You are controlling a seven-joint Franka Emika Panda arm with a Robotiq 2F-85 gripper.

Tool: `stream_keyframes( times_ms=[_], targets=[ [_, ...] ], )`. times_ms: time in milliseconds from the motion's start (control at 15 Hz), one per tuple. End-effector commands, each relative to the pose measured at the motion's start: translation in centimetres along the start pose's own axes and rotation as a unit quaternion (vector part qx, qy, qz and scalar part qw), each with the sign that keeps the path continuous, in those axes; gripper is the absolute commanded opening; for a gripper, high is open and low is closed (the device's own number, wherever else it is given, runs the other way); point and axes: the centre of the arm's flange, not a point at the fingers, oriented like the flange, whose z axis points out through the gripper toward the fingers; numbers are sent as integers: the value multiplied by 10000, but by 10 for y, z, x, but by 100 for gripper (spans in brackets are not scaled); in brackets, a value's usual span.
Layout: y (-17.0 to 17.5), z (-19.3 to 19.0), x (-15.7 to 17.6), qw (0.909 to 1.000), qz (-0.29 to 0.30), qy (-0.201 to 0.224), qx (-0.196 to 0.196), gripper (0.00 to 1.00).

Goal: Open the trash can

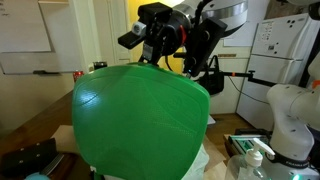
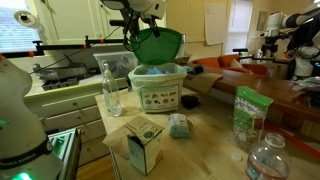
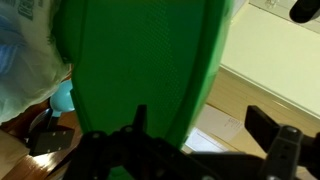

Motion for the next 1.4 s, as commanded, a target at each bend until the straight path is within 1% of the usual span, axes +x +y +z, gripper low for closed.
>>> stream_keyframes(
  times_ms=[0,533,733,800,1333],
  targets=[
    [-10,13,7,9998,-127,90,152,100],
    [-30,20,12,9988,-356,110,313,100],
    [-33,25,11,9986,-416,70,305,100],
    [-33,26,11,9986,-435,59,280,100],
    [-37,13,5,9983,-503,71,-300,100]
  ],
)
